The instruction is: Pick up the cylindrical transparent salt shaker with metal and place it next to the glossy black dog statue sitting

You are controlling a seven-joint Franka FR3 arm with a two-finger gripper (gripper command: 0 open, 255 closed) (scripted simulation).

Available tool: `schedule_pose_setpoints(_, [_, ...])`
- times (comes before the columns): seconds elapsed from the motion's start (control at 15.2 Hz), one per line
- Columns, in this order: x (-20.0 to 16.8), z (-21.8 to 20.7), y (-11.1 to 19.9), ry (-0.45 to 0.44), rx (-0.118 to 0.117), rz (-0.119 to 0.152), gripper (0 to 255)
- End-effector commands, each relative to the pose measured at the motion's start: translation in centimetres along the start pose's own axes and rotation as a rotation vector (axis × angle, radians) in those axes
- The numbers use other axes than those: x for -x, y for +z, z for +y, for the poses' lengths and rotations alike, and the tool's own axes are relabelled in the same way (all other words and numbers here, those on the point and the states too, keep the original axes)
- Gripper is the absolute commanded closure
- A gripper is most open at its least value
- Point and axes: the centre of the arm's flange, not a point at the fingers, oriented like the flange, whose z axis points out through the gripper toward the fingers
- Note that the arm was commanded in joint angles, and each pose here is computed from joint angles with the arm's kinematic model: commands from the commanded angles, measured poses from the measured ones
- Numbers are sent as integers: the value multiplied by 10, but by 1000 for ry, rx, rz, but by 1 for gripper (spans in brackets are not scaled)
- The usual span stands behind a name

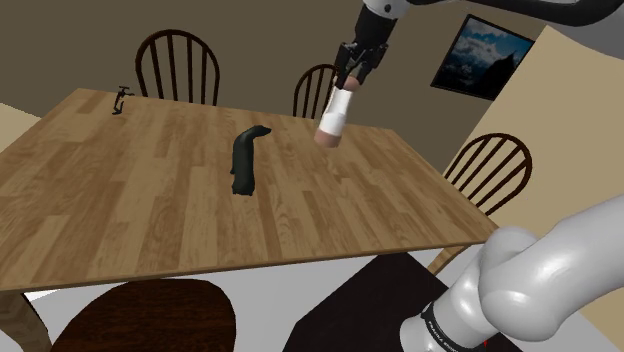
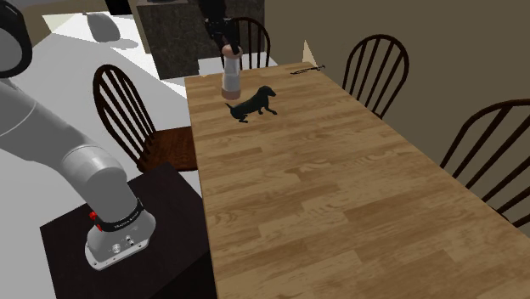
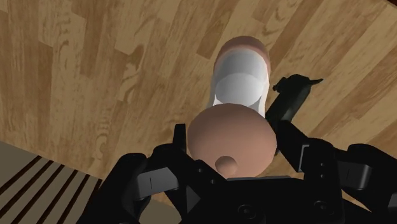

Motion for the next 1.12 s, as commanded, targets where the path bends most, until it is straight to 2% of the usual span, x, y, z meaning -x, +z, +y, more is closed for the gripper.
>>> schedule_pose_setpoints(0.0, [-5,-27,-5,1,0,1,255])
schedule_pose_setpoints(1.06, [-33,-236,-35,1,0,1,255])
